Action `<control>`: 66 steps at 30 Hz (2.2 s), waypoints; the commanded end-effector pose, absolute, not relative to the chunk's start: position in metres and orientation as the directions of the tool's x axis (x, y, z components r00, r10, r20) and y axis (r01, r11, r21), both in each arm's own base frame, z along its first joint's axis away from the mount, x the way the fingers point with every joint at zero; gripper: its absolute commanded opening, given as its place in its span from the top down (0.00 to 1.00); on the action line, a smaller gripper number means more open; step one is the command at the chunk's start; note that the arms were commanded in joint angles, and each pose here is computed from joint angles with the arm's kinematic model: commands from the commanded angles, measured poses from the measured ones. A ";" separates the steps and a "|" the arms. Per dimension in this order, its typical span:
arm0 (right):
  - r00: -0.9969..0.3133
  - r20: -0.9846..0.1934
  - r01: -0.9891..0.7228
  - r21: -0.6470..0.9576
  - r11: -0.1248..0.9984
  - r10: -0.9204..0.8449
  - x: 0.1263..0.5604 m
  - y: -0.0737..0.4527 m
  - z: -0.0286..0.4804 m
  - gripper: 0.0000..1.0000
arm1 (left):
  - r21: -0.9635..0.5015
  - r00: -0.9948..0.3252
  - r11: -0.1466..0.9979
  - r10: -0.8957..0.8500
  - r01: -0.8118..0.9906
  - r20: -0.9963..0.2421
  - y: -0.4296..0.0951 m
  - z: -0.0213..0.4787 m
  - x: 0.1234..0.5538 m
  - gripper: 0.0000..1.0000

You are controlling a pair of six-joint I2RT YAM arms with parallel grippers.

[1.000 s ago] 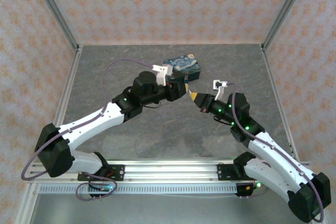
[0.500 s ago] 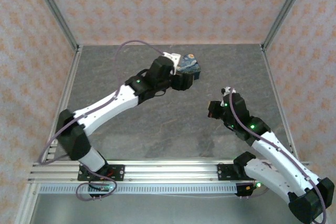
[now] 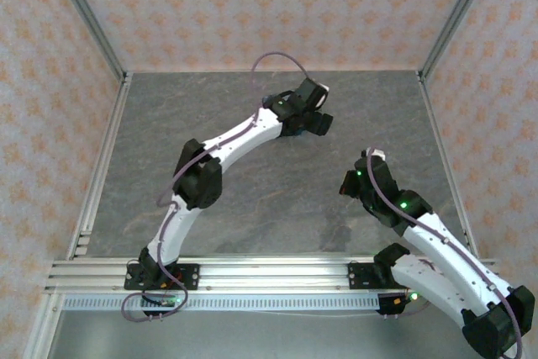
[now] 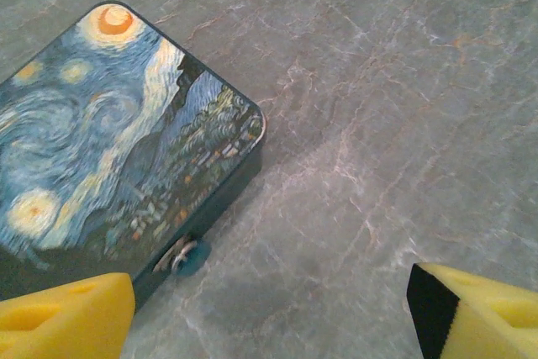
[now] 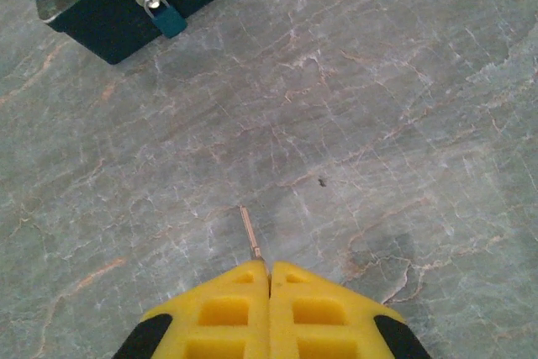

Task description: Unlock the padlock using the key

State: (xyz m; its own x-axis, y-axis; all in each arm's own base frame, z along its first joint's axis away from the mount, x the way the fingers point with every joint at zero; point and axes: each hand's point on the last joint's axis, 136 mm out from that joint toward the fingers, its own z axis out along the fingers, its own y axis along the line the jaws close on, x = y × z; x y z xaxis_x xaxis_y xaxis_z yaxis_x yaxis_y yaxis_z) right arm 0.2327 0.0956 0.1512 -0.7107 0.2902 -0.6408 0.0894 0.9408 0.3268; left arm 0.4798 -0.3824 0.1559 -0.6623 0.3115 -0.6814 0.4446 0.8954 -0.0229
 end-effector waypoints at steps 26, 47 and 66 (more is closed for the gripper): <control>-0.715 -0.633 0.128 0.300 0.945 0.298 0.229 0.087 0.141 1.00 | -0.025 -0.651 0.852 0.380 0.523 -0.657 -0.403 0.106 0.520 0.12; -0.764 -0.575 0.084 0.359 0.930 0.291 0.224 0.097 0.141 1.00 | -0.083 -0.702 0.843 0.385 0.532 -0.599 -0.373 0.116 0.459 0.17; -0.751 -0.530 0.162 0.431 0.888 0.394 0.225 0.073 0.148 1.00 | -0.125 -0.719 0.829 0.385 0.545 -0.579 -0.346 0.116 0.355 0.17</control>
